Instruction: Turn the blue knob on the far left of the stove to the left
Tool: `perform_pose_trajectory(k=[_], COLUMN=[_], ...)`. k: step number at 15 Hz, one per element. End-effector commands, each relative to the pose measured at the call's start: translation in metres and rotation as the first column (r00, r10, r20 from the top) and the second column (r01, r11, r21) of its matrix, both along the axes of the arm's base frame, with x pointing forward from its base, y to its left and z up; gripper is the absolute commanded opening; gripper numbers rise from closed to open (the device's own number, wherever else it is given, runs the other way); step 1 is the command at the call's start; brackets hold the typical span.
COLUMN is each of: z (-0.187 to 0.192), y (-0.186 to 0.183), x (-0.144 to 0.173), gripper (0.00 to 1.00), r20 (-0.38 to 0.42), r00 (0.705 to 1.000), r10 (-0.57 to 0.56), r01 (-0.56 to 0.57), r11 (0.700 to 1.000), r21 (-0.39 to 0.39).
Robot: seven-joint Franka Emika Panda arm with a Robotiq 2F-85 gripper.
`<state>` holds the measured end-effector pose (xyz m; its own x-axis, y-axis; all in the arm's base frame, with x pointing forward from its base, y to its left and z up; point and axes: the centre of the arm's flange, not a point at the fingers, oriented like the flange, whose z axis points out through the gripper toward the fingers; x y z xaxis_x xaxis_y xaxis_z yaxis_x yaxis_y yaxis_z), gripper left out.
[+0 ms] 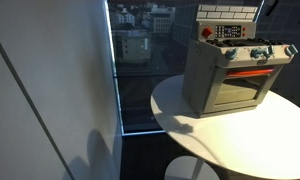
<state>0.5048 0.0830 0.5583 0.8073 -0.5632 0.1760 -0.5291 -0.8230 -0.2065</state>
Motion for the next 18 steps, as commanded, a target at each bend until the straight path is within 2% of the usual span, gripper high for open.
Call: perform_pose_trajectory(k=[1, 7, 18], z=[-0.014, -0.041, -0.074], y=[0.006, 0.021, 0.042], x=[0.018, 0.035, 0.043], gripper=[1.00, 1.00, 1.00], r20=[0.020, 0.056, 0.194], r00=[0.999, 0.997, 0.980], r10=[0.029, 0.047, 0.041], r01=[-0.029, -0.048, -0.039], r11=[1.000, 0.999, 0.999], r21=[0.013, 0.015, -0.018])
